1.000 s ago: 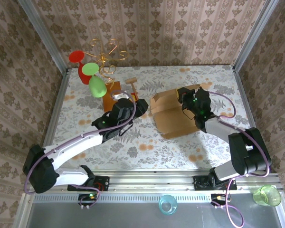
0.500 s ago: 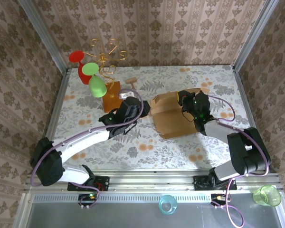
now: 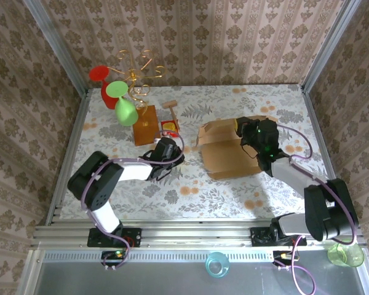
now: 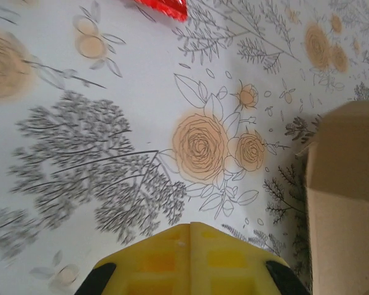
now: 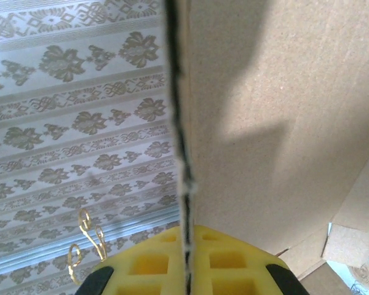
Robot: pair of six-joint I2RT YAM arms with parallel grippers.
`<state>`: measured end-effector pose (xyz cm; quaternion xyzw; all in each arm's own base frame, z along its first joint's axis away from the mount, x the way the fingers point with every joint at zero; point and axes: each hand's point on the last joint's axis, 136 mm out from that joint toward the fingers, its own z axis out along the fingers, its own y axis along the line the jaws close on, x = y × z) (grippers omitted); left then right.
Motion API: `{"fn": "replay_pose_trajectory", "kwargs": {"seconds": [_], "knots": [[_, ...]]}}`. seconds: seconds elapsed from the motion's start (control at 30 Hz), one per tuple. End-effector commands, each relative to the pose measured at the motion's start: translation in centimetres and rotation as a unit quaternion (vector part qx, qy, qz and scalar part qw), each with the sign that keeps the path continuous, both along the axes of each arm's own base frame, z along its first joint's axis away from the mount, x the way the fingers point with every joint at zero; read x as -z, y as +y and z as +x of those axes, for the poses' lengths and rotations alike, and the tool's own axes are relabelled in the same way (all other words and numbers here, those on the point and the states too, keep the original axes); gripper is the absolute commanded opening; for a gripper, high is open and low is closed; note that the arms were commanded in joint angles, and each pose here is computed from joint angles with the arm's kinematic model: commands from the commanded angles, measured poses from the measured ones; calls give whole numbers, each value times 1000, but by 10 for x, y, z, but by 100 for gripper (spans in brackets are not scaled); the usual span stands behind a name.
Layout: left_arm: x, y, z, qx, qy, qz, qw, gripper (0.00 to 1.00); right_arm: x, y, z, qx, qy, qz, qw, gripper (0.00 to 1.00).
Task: Fold the paper box
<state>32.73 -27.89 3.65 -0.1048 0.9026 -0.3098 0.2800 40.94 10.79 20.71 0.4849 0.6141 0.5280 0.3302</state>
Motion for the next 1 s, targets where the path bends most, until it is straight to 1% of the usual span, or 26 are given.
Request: {"fn": "replay_pose_trajectory", "kwargs": {"seconds": [0.0,0.13,0.23,0.33,0.43,0.5,0.57,0.67,0.87,0.97], "knots": [[-18,-26,23,16,-45,-76,996,2,7,-8,3,5,19,-15,1000,0],[-13,-38,31,16,-52,-111,992,3,14,-5,8,-3,24,18,1000,0],[-13,-48,31,27,-55,-127,990,3,11,-5,7,-2,26,14,1000,0],[-12,-56,28,35,-53,-128,990,2,9,-7,9,0,27,8,1000,0],[-14,-55,24,27,-59,-126,990,2,11,-6,12,-5,26,-2,1000,0],[-16,-46,22,11,-61,-114,992,6,26,-5,14,-11,37,-18,999,0],[-21,-32,19,-8,-68,-100,993,6,37,-5,14,-17,38,-35,999,0],[-34,-19,13,-14,-79,-79,994,7,53,-4,12,-21,44,-37,998,0],[-58,-15,2,21,-102,-27,994,10,69,0,15,-28,49,-34,998,0],[-60,-17,0,37,-106,-12,994,17,72,2,16,-31,52,-35,998,0]]}}
